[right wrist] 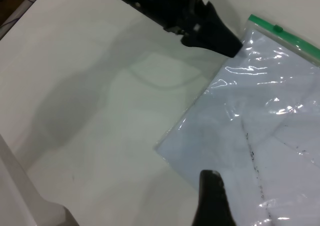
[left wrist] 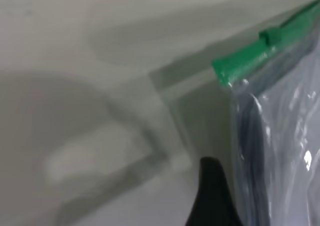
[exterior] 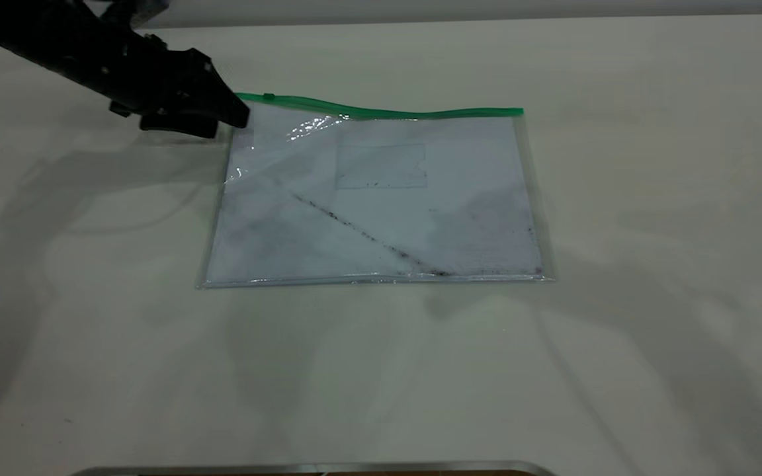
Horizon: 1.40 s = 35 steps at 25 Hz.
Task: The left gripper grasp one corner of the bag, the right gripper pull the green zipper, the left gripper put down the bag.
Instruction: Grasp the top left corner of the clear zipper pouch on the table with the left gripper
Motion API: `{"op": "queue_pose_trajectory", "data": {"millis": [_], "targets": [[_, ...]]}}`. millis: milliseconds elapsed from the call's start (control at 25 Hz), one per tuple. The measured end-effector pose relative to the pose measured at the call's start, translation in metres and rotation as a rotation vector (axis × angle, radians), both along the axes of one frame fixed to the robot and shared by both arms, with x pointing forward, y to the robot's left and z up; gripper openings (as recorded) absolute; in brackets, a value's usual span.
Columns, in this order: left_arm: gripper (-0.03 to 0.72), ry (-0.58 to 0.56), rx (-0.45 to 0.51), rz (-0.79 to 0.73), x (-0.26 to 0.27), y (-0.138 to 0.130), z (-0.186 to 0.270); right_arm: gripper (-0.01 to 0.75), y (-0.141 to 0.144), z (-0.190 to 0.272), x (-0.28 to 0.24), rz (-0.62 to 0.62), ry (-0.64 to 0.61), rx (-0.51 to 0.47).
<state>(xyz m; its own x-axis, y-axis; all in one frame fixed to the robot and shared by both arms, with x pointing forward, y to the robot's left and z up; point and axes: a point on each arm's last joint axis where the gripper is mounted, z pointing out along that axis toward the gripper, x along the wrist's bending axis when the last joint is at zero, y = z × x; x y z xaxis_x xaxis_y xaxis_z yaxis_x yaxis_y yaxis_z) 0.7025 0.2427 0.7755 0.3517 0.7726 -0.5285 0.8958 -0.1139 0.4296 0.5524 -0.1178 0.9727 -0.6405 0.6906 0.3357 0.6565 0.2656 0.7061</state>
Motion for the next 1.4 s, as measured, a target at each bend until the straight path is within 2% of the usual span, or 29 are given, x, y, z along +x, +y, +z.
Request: {"op": "queue_pose_trajectory", "data": {"millis": [240,520,600,720,960,1040,1240,1400], "targets": [[0.590,0.019,-0.027,0.020,0.001,-0.007,-0.017,0.578,0.000,0.000,0.000,0.000,0.000,0.000],[0.571,-0.007,-0.079,0.043,0.003,-0.021,-0.014,0.552,0.000,0.000,0.000,-0.001,0.000,0.000],[0.529,-0.012,-0.076,0.035,0.003,-0.023,-0.014,0.529,0.000,0.000,0.000,-0.001,0.000,0.000],[0.405,-0.014,-0.051,0.004,0.001,-0.022,-0.016,0.487,0.000,0.000,0.000,-0.002,-0.005,-0.004],[0.084,-0.017,0.016,-0.090,-0.003,-0.020,-0.019,0.381,0.000,0.001,0.004,0.036,-0.074,-0.042],[0.054,-0.022,0.025,-0.111,-0.003,-0.021,-0.017,0.346,0.002,0.001,0.009,0.075,-0.125,-0.068],[0.053,-0.074,0.041,-0.184,-0.002,-0.024,0.001,0.276,0.010,-0.005,0.030,0.157,-0.249,-0.135],[0.053,-0.189,0.040,-0.338,-0.001,-0.027,0.028,0.231,0.017,-0.018,0.050,0.171,-0.315,-0.152]]}}
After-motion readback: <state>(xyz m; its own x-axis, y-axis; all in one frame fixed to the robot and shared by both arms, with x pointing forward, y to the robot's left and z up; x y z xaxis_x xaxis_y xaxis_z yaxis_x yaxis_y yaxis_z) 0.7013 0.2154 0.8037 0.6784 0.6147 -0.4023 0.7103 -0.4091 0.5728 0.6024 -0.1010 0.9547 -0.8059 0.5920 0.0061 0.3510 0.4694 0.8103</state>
